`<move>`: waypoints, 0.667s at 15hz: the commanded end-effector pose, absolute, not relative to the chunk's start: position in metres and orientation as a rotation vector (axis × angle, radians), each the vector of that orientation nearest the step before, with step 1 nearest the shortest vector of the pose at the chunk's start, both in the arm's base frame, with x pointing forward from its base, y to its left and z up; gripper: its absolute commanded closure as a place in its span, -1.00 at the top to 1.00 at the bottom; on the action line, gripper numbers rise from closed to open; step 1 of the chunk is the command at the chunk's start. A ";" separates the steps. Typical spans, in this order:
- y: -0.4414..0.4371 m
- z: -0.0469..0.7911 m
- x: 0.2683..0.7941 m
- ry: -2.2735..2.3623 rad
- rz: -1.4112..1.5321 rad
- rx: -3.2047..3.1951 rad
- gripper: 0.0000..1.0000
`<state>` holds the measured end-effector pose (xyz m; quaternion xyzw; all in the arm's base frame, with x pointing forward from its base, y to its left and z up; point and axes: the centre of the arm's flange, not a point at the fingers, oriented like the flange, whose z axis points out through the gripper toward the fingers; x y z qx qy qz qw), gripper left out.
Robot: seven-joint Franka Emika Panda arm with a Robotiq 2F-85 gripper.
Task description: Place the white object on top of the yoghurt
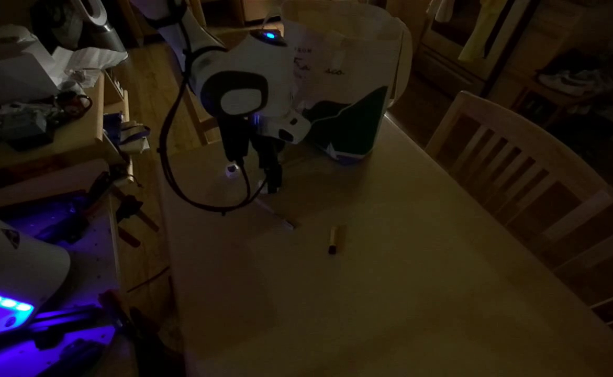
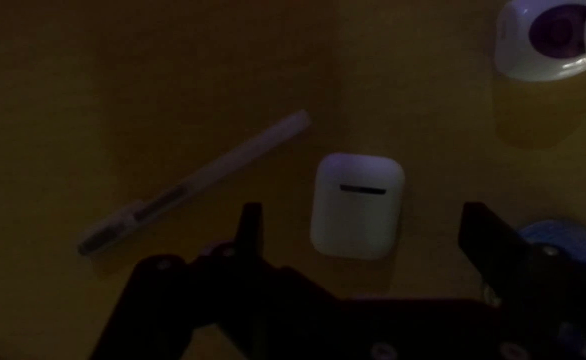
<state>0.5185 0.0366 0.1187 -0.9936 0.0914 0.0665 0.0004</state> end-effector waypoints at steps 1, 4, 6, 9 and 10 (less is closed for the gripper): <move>0.026 0.108 0.508 0.265 0.207 -3.053 1.00; 0.023 0.105 0.506 0.266 0.244 -3.041 0.33; 0.021 0.103 0.506 0.252 0.243 -3.033 0.05; 0.020 0.101 0.506 0.240 0.249 -3.027 -0.34; 0.020 0.101 0.506 0.235 0.252 -3.027 -0.45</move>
